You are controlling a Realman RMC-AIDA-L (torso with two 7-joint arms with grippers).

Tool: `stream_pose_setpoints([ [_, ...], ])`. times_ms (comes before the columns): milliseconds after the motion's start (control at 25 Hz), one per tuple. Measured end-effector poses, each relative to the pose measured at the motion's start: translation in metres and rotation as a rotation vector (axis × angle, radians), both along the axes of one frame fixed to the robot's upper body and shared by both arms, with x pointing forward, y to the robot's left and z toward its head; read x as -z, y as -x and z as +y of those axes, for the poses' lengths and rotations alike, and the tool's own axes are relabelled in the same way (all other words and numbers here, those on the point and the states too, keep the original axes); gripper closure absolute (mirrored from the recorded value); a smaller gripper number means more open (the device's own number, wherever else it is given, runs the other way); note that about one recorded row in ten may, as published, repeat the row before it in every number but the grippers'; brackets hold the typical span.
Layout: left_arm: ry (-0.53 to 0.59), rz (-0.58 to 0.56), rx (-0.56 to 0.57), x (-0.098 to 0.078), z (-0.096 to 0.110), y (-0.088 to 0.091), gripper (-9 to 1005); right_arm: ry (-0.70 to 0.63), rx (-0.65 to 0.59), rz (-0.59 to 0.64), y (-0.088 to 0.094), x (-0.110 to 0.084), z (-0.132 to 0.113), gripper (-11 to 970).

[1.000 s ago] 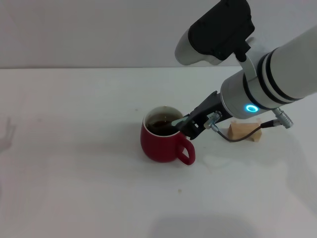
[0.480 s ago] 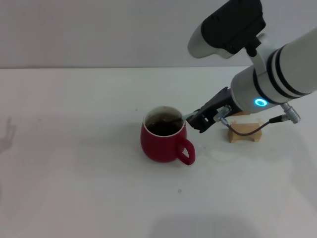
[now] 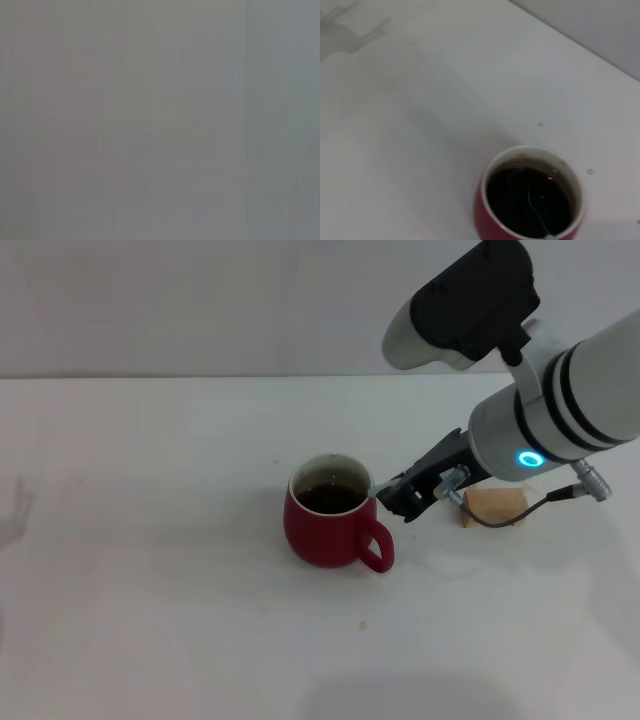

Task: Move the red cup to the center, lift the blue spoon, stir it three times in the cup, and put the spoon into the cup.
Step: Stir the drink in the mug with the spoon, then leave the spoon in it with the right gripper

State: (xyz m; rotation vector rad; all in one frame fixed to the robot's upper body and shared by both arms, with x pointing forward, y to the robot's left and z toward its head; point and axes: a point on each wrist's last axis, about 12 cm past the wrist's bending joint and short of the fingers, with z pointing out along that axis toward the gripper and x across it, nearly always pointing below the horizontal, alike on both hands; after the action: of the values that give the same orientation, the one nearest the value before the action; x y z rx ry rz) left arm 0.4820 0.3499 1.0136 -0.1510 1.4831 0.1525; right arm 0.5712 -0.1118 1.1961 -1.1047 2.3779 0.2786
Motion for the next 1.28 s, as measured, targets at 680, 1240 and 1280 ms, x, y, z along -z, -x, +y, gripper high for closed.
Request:
stream_pose_setpoints([
  [680, 0.000, -0.001, -0.001, 0.000, 0.000, 0.001, 151, -0.043, -0.056, -0.019, -0.001, -0.002, 0.023, 780],
  [1240, -0.001, -0.002, -0.003, 0.000, 0.001, 0.001, 152, -0.065, -0.038, -0.056, -0.008, -0.005, 0.022, 752],
  [1280, -0.001, -0.002, -0.003, 0.000, 0.001, 0.001, 152, -0.073, -0.031, -0.066, -0.009, -0.006, 0.021, 728],
])
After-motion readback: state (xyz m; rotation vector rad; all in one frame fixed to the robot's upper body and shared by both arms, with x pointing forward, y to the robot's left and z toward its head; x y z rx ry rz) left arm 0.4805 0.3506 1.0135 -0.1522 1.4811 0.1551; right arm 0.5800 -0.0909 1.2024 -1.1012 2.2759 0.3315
